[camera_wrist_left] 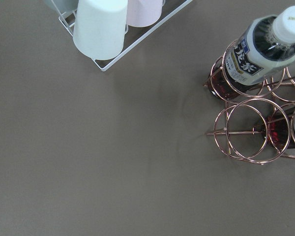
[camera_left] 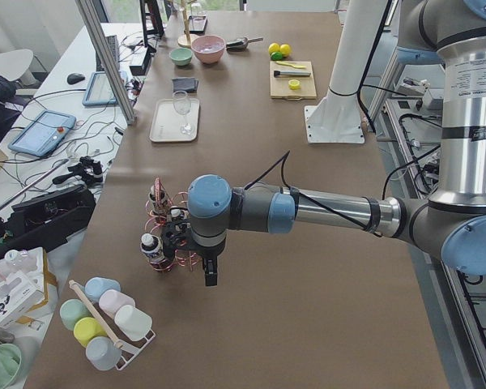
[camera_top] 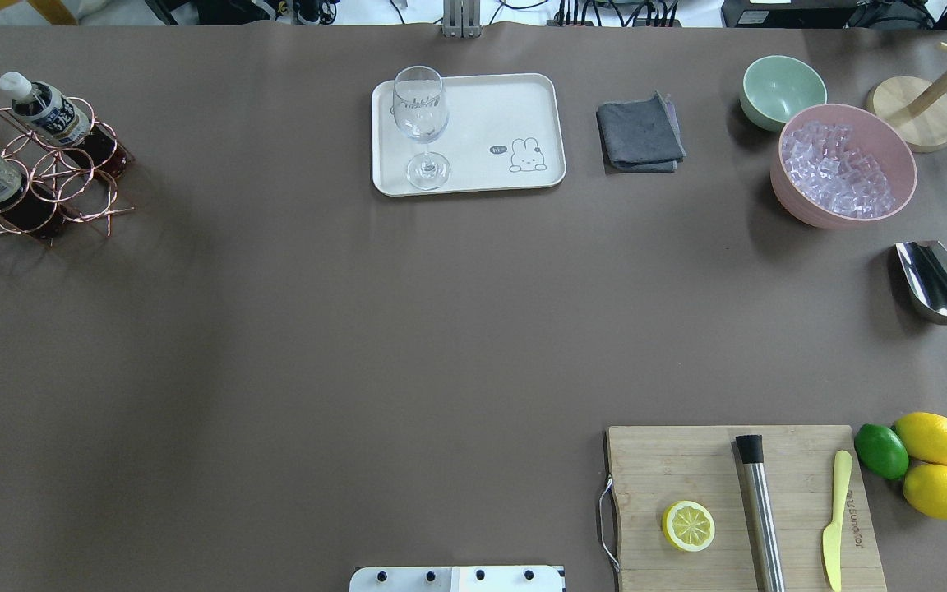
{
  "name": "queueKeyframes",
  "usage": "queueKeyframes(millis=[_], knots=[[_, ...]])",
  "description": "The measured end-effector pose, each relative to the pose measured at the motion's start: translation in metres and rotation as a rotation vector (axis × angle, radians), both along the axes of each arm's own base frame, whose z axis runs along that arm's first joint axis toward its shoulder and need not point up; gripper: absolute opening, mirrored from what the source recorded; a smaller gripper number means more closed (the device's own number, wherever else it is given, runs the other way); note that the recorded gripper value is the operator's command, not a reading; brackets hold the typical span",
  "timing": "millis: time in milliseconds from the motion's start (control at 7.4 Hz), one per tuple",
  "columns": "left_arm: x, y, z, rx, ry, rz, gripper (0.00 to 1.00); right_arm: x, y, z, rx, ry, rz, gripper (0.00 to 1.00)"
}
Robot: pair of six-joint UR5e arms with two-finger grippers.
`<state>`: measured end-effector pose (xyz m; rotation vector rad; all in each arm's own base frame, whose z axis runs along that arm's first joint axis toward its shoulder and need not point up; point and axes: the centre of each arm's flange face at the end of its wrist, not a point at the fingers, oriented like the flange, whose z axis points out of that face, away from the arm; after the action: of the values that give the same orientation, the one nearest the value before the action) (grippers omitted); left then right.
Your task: Take tea from basket to plate
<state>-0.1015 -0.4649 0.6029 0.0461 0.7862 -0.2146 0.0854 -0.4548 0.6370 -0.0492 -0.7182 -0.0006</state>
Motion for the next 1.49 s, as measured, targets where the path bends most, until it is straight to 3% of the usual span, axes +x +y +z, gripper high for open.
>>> queueKeyframes(millis=[811,1351,1486], knots=[[0.000,-0.002,-0.011,-0.025,0.002,-0.001,0.97,0.000,-0.001,-0.013,0.027,-0.002,0.000,1.00],[-0.009,-0.009,-0.046,-0.046,0.005,-0.020,0.97,0.000,0.000,-0.010,0.020,0.003,0.001,1.00],[-0.012,-0.019,-0.058,-0.083,0.009,-0.026,0.97,0.000,0.001,-0.008,0.016,0.005,0.000,1.00]])
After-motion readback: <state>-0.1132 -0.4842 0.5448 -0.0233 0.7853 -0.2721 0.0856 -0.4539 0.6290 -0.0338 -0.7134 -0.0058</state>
